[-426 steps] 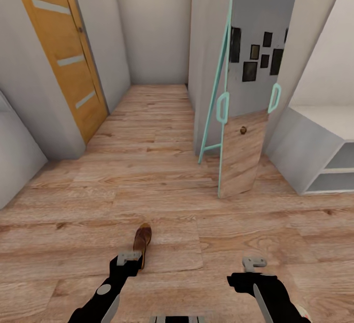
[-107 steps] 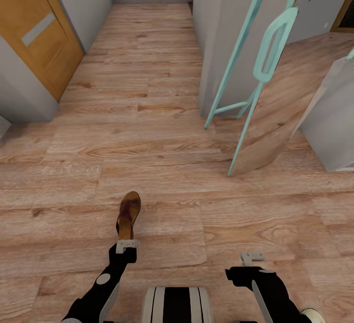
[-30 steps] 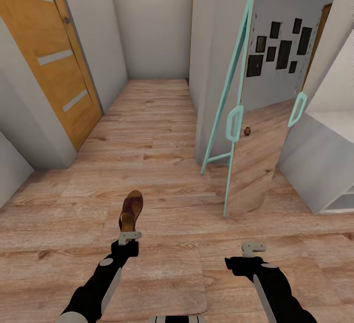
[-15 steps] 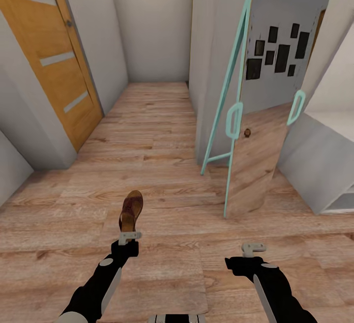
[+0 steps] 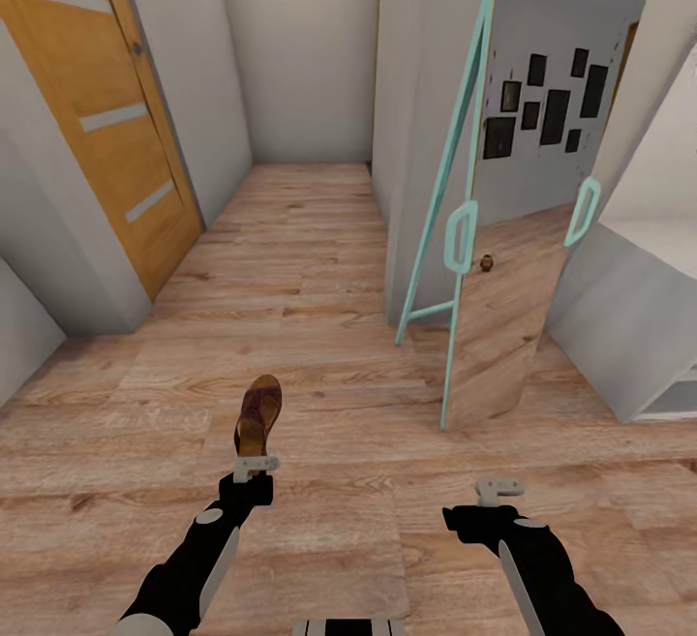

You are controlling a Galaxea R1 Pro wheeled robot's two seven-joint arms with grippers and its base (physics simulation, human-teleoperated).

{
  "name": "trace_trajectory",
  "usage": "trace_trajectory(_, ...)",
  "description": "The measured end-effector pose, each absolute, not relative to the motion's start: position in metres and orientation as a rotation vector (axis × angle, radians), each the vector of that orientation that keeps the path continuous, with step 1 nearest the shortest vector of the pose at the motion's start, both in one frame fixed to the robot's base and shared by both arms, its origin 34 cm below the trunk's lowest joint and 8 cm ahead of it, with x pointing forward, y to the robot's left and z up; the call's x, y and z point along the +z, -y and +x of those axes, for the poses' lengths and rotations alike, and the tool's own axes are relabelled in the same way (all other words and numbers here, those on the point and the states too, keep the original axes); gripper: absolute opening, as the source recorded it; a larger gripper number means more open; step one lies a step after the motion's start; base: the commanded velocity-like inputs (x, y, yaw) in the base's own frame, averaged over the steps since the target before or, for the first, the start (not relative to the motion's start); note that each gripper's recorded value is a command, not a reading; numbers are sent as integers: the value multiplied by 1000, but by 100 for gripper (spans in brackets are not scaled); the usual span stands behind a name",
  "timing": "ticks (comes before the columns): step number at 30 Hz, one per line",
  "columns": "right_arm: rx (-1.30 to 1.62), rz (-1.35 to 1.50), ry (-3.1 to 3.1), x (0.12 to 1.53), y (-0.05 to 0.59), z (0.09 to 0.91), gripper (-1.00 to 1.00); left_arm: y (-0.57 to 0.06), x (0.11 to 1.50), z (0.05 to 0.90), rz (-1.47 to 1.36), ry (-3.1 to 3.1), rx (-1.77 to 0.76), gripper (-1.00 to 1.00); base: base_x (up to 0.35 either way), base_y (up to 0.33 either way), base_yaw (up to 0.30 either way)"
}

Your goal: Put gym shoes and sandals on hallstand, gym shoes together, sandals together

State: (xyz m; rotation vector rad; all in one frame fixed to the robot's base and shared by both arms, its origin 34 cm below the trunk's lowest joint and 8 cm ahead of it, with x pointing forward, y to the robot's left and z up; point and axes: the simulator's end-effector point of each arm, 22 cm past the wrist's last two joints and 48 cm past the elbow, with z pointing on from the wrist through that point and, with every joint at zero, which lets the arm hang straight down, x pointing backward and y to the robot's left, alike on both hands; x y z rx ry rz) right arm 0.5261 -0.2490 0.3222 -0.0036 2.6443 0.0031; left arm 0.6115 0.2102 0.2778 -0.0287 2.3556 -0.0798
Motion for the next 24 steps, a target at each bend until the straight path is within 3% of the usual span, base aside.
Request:
trace_trajectory(6, 3, -4, -2635, 326, 249, 528, 100, -210, 282, 613, -29, -2348, -80, -100, -16, 12, 0)
trace_trajectory(14, 2, -4, -2633, 327, 249, 528, 100, -210, 283, 614, -29, -2346, -80, -100, -208, 183, 13)
trace_trajectory(24, -1, -6, -2632, 328, 250, 529, 100, -211, 284, 614, -31, -2345, -79, -100, -226, 219, 247)
